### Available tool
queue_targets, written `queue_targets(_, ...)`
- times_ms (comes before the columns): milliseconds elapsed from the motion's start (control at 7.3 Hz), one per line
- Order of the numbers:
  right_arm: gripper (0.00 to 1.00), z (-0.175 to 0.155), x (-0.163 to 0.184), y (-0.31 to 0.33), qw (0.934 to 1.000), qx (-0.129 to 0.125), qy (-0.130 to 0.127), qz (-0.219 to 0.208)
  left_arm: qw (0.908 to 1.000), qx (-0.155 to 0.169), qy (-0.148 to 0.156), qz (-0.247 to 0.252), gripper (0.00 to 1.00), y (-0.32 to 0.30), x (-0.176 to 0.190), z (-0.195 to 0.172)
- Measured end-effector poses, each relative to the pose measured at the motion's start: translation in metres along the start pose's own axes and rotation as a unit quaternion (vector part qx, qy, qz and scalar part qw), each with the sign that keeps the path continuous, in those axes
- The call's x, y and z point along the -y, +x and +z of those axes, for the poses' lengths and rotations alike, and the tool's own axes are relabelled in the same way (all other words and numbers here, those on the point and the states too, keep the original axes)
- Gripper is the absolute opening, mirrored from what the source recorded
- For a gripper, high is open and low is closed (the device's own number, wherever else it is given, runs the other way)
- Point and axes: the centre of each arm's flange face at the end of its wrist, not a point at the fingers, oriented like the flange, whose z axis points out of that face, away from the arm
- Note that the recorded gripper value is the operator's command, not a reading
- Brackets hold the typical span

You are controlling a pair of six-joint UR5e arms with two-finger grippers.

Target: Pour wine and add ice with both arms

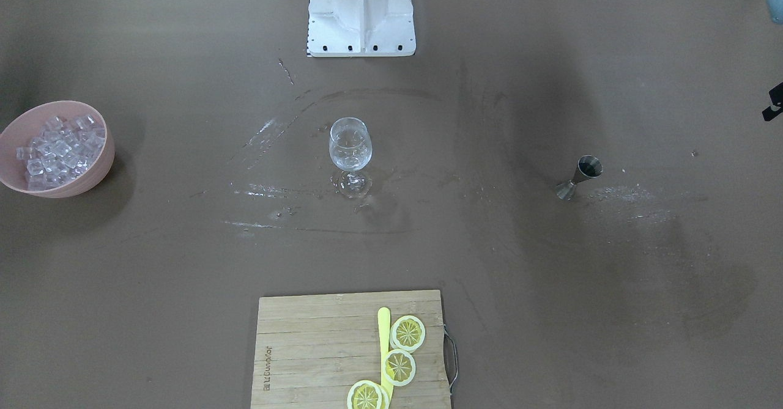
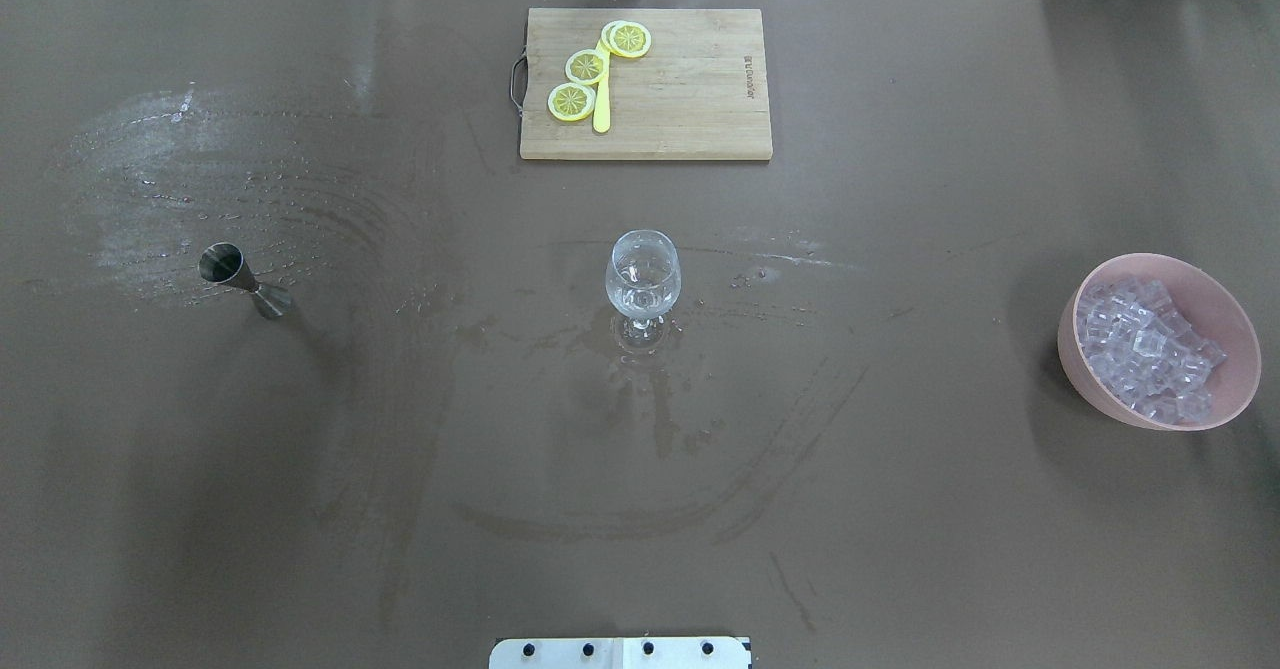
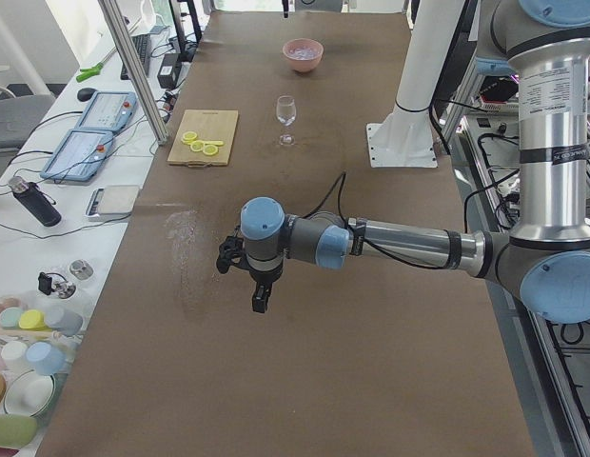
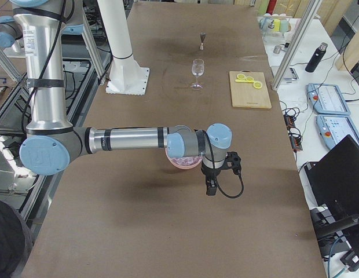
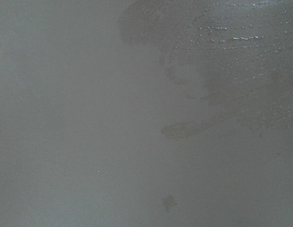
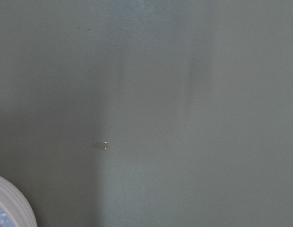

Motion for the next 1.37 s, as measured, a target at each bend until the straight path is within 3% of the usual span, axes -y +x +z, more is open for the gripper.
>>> queue_targets(959, 1.0, -0.016, 0.005, -0.014, 0.9997, -0.001, 0.017, -0.016, 1.0, 0.001, 0.005, 0.005, 0.98, 0.003, 0.002, -0.003)
queue_targets(1370, 1.0, -0.039, 0.024, -0.033, 0.9977, -0.003, 0.052, -0.045, 0.9999, 0.0, 0.013, 0.01, 0.98, 0.009, 0.012, -0.009)
